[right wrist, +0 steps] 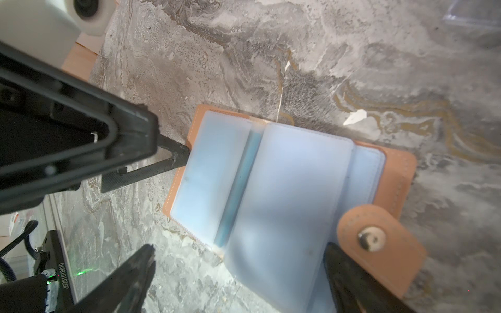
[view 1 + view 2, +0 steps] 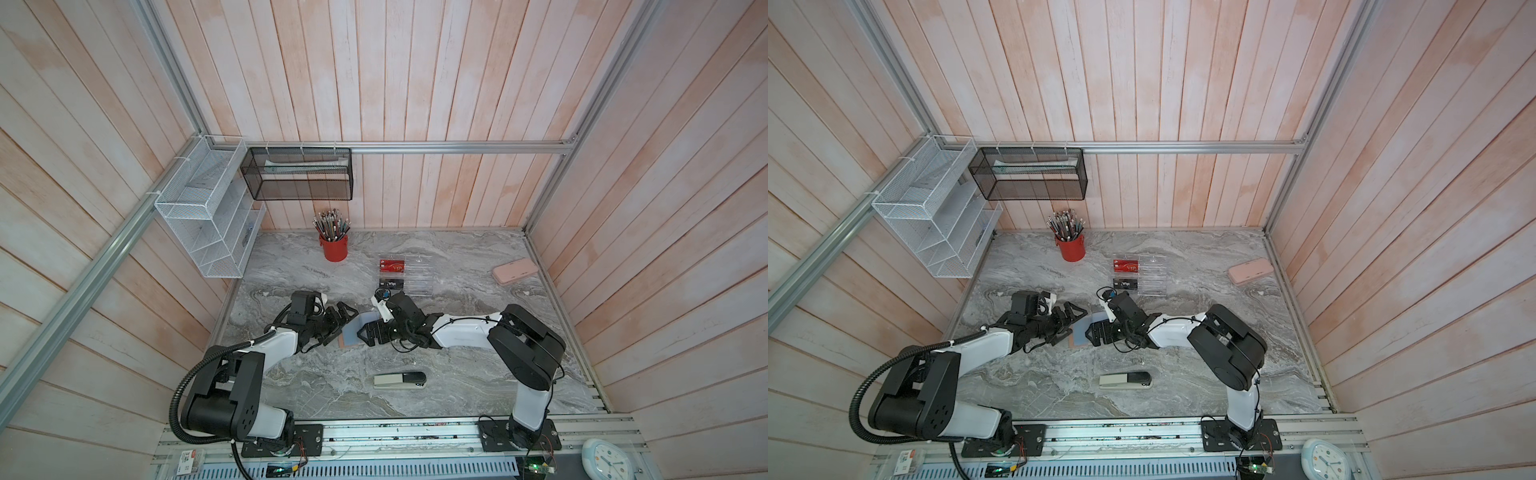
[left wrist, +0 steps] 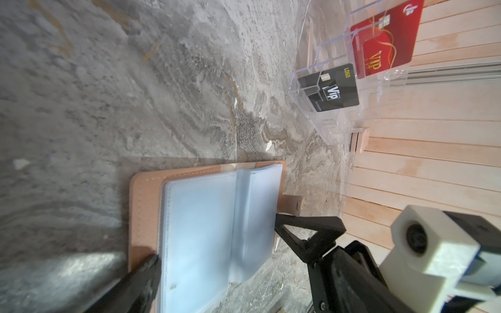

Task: Take the credit cards out of the card holder
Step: Flip over the card slot on the card holder.

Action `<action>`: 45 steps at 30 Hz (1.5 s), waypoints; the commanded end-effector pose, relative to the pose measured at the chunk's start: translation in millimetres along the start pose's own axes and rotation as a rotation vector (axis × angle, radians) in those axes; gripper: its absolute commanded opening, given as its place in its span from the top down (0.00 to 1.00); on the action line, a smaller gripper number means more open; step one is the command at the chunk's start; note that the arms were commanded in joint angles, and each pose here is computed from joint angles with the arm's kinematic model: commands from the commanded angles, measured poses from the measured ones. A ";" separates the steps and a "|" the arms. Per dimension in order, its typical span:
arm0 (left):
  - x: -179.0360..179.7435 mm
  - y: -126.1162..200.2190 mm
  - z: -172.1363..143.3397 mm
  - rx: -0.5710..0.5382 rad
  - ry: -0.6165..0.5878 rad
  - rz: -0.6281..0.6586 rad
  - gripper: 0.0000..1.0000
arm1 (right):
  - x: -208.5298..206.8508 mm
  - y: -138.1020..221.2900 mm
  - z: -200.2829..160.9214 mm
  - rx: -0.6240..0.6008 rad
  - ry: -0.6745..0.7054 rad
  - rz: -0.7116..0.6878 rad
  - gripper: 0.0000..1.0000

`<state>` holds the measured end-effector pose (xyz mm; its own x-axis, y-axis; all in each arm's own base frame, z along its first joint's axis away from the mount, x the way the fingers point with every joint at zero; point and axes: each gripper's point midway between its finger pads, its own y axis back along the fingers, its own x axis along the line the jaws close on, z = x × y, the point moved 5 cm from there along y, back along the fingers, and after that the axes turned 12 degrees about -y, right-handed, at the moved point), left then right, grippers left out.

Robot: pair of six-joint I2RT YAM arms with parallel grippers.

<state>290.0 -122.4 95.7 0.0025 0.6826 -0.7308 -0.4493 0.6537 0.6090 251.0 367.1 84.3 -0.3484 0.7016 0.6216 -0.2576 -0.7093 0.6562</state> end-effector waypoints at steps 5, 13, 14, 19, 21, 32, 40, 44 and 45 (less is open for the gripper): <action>-11.0 -0.4 8.9 -0.019 -0.029 -0.035 0.00 | -21.7 -6.5 -17.8 0.067 -0.038 -0.060 0.02; -16.2 -0.7 11.6 -0.026 -0.032 -0.051 0.00 | -21.6 -6.5 -17.6 0.065 -0.038 -0.060 0.02; -17.1 -0.7 12.4 -0.027 -0.034 -0.052 0.00 | -21.7 -6.6 -17.5 0.065 -0.039 -0.060 0.02; -20.8 -1.7 14.1 -0.028 -0.038 -0.059 0.00 | -19.6 -4.9 -15.9 0.061 -0.037 -0.056 0.02; -22.2 -1.6 14.0 -0.029 -0.040 -0.061 0.00 | -19.3 -3.8 -15.7 0.058 -0.037 -0.056 0.02; -25.3 -0.2 14.2 -0.033 -0.044 -0.063 0.00 | -17.7 -0.9 -15.1 0.054 -0.037 -0.052 0.02; -29.9 0.5 14.7 -0.035 -0.045 -0.072 0.00 | -15.1 2.9 -13.1 0.045 -0.036 -0.047 0.02; -31.3 0.7 14.6 -0.036 -0.047 -0.074 0.00 | -13.9 4.8 -12.6 0.044 -0.035 -0.046 0.02; -31.6 0.7 14.5 -0.036 -0.047 -0.074 0.00 | -13.6 5.4 -12.8 0.044 -0.035 -0.044 0.02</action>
<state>295.5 -134.0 107.0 0.0332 0.6649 -0.7462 -0.4555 0.6746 0.5808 250.5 366.3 84.5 -0.3469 0.6994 0.6249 -0.2588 -0.7118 0.6530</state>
